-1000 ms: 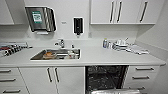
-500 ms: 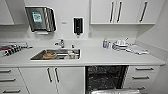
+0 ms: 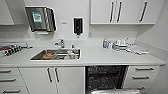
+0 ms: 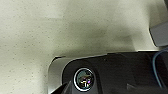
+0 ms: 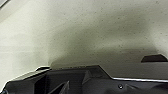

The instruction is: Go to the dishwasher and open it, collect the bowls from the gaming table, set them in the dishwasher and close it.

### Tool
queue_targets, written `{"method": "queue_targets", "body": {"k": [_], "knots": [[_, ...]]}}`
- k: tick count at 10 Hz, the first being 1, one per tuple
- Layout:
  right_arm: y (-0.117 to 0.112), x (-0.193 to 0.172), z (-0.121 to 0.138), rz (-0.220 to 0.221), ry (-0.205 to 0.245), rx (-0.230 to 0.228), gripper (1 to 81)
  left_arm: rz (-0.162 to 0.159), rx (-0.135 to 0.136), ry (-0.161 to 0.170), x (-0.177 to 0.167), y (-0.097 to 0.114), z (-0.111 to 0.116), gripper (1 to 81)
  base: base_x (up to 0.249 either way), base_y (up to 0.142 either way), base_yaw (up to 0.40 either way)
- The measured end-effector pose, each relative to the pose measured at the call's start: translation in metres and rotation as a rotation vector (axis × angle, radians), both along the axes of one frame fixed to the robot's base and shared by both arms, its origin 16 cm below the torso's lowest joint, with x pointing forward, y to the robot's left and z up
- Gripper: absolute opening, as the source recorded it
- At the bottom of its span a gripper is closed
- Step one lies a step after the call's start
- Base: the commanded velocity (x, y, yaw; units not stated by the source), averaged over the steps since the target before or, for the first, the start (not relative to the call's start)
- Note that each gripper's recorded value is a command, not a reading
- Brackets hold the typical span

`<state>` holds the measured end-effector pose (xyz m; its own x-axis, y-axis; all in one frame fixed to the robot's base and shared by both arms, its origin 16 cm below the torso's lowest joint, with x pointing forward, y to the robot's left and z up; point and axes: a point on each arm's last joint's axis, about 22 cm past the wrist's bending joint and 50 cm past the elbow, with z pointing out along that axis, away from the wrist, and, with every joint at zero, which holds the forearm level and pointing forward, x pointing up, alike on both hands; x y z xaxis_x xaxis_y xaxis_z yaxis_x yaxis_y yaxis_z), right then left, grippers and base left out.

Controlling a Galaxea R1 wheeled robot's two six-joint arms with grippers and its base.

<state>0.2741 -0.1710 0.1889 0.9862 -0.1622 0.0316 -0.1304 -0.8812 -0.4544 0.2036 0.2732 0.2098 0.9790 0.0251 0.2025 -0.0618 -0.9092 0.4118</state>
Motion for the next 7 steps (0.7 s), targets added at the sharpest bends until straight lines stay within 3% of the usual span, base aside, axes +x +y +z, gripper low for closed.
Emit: {"method": "queue_targets", "body": {"k": [1,3,5,7], "knots": [[-0.007,0.005,-0.005,0.002,-0.015,-0.026,81.1,0.004,-0.008,0.013,-0.01,-0.013,-0.005,81.1,0.0,0.0,0.0],[0.002,0.0,-0.012,0.019,-0.022,-0.049,81.1,0.004,-0.03,0.039,-0.031,-0.032,-0.007,81.1,0.0,0.0,0.0],[0.025,-0.016,-0.008,0.033,-0.016,-0.032,81.1,0.005,-0.021,0.043,-0.034,-0.028,-0.002,81.1,0.0,0.0,0.0],[0.014,-0.034,0.005,0.032,0.012,-0.047,81.1,0.005,-0.014,0.058,-0.04,-0.033,0.011,81.1,0.0,0.0,0.0]]}}
